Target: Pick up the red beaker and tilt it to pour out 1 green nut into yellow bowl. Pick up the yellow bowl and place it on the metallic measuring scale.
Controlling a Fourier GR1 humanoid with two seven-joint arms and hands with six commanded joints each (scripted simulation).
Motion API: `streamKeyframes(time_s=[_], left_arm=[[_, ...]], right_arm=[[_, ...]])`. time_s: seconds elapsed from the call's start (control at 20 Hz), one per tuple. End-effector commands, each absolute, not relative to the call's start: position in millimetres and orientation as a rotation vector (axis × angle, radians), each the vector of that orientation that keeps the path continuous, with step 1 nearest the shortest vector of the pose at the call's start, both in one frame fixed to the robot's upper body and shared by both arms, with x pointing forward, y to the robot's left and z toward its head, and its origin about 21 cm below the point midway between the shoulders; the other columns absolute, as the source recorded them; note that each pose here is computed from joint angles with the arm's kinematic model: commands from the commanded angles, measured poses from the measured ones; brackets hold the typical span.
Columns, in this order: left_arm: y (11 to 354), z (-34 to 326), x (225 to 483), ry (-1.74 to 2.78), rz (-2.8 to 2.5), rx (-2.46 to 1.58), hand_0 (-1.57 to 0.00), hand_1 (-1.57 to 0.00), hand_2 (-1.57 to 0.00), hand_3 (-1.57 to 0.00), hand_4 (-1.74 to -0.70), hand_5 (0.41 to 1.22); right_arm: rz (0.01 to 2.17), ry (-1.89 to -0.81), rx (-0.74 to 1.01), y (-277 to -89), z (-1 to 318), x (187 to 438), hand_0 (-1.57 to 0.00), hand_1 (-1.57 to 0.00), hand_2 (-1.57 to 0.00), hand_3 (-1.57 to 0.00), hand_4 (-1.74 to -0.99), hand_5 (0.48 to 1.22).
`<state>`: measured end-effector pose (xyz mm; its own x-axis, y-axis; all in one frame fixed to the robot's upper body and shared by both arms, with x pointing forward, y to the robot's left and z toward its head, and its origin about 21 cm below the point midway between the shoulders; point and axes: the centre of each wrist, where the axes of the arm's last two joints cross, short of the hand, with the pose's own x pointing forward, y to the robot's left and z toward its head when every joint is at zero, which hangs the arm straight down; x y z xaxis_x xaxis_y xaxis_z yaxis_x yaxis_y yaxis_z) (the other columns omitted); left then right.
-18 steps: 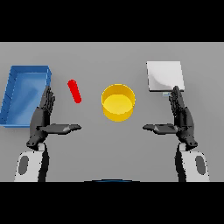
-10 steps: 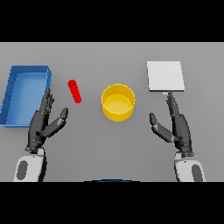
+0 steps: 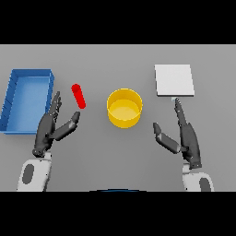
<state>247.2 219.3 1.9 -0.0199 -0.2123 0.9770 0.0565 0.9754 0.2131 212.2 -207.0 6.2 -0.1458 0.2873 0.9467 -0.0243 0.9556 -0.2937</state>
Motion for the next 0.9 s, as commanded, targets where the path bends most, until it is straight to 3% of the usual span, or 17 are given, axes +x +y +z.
streamKeyframes(time_s=[0.0, 0.4, 0.85], left_arm=[[220, -1, 252, -1.577, -0.223, 0.121, 0.0, 0.0, 0.0, 0.0, -1.12, 0.627], [209, -15, 304, -1.569, -0.218, 0.137, 0.0, 0.0, 0.0, 0.0, -1.15, 0.629], [192, -28, 342, -1.607, -0.263, 0.174, 0.0, 0.0, 0.0, 0.0, -1.24, 0.657]], right_arm=[[0.263, -1.711, -0.192, -208.0, 10, 215, 0.0, 0.0, 0.0, 0.0, -1.143, 0.65], [0.238, -1.714, -0.151, -207.9, 5, 218, 0.0, 0.0, 0.0, 0.0, -1.229, 0.667], [0.256, -1.714, -0.154, -210.5, 8, 214, 0.0, 0.0, 0.0, 0.0, -1.25, 0.683]])
